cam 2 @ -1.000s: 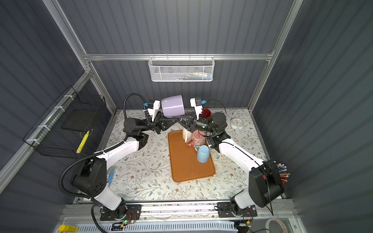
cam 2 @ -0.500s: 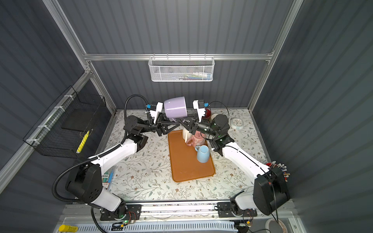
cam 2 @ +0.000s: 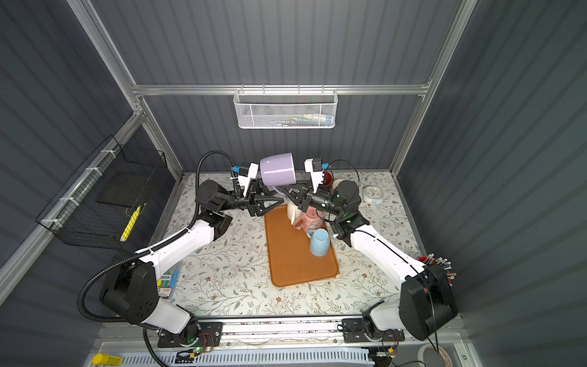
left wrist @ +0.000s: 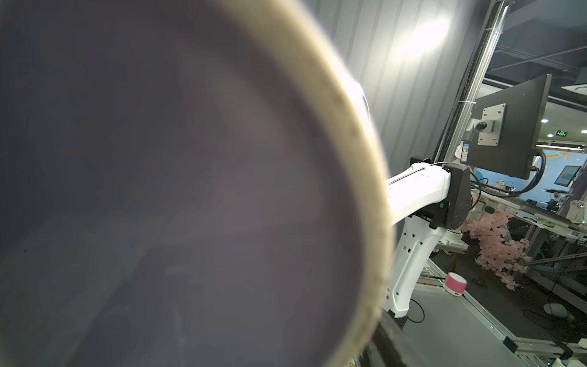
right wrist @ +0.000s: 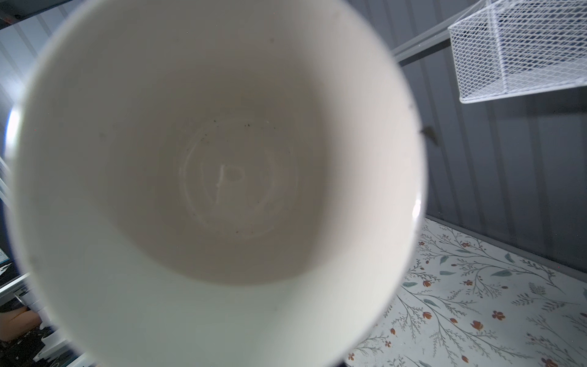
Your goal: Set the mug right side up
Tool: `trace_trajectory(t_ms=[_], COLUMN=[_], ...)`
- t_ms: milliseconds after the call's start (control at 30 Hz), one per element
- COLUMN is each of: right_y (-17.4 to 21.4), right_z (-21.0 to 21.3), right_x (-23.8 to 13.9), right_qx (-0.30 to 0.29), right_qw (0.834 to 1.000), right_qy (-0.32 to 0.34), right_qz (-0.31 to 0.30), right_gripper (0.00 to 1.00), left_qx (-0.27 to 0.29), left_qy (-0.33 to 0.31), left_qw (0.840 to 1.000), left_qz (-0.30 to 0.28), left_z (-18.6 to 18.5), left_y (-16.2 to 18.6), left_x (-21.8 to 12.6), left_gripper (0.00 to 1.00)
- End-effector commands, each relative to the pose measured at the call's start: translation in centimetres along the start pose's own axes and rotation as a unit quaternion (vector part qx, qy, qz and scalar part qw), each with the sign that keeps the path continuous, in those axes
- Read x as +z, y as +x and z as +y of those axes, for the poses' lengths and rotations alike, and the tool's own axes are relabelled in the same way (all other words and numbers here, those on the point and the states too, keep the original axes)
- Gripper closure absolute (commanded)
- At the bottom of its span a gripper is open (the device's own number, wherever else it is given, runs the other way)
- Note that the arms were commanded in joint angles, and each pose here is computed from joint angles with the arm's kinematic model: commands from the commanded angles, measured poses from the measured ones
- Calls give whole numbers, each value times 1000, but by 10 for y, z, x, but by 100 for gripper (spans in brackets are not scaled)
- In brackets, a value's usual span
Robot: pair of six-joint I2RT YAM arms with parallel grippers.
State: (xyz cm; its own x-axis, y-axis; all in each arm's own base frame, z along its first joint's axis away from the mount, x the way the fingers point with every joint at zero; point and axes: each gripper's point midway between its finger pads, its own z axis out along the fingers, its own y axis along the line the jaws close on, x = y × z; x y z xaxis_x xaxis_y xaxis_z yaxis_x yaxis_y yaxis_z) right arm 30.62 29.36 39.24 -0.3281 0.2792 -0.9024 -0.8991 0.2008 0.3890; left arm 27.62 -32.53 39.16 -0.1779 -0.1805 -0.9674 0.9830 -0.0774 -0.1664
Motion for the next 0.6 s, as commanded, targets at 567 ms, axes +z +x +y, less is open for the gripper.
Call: trace_trajectory(t_ms=[567], right_y=[-45], right_z=[49], right_x=[-10], right_qx=[-65], right_qw=[995], right_qy=[-52], right_qz=[-46], right_gripper=[100], left_qx=[-42], left_qy=[-194], left_qw=[979], left_qz=[44], left_z=[65], left_y=[42], left_x=[-34], left_gripper=[19])
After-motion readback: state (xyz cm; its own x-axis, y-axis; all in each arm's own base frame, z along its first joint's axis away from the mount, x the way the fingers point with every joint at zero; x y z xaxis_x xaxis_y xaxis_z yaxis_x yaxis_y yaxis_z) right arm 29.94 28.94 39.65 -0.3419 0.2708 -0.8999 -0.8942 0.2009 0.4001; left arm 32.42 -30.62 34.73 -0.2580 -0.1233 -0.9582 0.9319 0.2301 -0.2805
